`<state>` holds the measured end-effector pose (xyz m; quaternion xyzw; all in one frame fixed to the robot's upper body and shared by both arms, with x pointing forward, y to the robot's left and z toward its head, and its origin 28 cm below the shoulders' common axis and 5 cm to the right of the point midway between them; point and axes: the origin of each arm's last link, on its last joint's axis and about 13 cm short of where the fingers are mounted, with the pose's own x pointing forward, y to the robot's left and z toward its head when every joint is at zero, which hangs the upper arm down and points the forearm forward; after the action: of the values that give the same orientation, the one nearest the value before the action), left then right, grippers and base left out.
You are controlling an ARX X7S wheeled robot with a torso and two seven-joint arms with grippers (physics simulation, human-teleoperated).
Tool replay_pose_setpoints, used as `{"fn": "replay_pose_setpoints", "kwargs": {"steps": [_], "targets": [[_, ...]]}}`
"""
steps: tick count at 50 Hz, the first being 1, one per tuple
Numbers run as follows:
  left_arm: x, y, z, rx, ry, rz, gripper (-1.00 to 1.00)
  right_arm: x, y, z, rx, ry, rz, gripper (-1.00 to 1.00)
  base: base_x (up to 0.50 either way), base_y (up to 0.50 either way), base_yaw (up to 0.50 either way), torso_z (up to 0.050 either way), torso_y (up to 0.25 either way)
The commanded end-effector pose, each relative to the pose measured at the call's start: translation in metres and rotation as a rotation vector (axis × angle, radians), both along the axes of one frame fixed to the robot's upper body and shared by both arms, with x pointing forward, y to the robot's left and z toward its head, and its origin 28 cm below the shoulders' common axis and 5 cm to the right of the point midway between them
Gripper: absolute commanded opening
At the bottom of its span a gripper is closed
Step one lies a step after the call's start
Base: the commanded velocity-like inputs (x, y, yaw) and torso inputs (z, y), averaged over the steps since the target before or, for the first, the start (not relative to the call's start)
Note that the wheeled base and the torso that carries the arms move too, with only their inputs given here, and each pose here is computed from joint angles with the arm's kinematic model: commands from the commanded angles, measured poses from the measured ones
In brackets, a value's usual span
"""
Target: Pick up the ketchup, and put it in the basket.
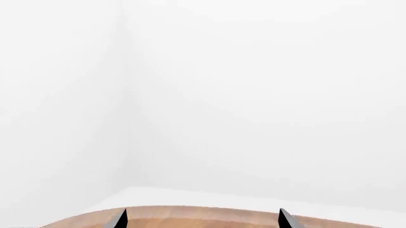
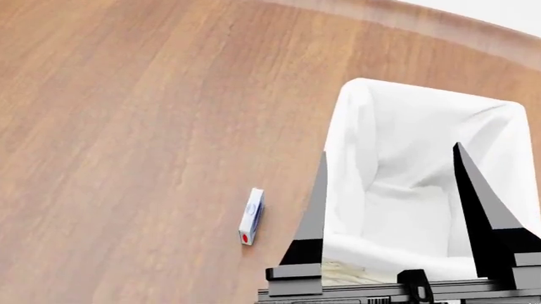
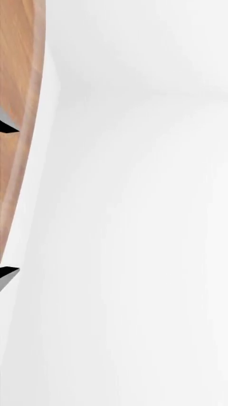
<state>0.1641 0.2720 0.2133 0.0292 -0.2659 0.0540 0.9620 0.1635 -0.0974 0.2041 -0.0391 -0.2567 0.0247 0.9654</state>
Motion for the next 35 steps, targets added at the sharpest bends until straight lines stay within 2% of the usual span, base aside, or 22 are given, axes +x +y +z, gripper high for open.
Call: {"fn": "replay_pose_setpoints", "kwargs": {"steps": [1,12,13,14,16,20,23,30,35], "targets": [[-0.001,0.025,0.008,0.051,0.054,0.077,1.0,0.001,-0.001,0.0,-0.001,0.001,-0.004,1.0,0.0,0.0,0.0,0.0,0.0],[-0.002,0.044,0.005,-0.046,0.166,0.192,1.0,0.001,-0.001,0.0,-0.002,0.002,-0.006,1.0,0.0,0.0,0.0,0.0,0.0],[-0.001,0.045,0.003,-0.061,0.18,0.197,1.0,0.001,-0.001,0.0,-0.003,0.003,-0.006,1.0,0.0,0.0,0.0,0.0,0.0],[0.001,0.047,0.0,-0.118,0.211,0.214,1.0,0.001,-0.001,0.0,-0.004,0.005,-0.006,1.0,0.0,0.0,0.0,0.0,0.0],[0.003,0.048,-0.002,-0.142,0.224,0.238,1.0,0.001,-0.001,0.0,-0.004,0.004,-0.006,1.0,0.0,0.0,0.0,0.0,0.0],[0.003,0.052,-0.005,-0.218,0.25,0.292,1.0,0.001,-0.002,0.0,-0.004,0.003,-0.007,1.0,0.0,0.0,0.0,0.0,0.0],[0.002,0.054,-0.008,-0.242,0.256,0.305,1.0,0.001,-0.002,0.0,-0.004,0.004,-0.007,1.0,0.0,0.0,0.0,0.0,0.0],[0.003,0.059,-0.013,-0.335,0.274,0.407,1.0,0.001,-0.001,-0.001,-0.008,0.005,-0.006,1.0,0.0,0.0,0.0,0.0,0.0],[0.004,0.059,-0.017,-0.356,0.278,0.421,1.0,0.001,-0.001,-0.001,-0.009,0.006,-0.005,1.0,0.0,0.0,0.0,0.0,0.0]]}}
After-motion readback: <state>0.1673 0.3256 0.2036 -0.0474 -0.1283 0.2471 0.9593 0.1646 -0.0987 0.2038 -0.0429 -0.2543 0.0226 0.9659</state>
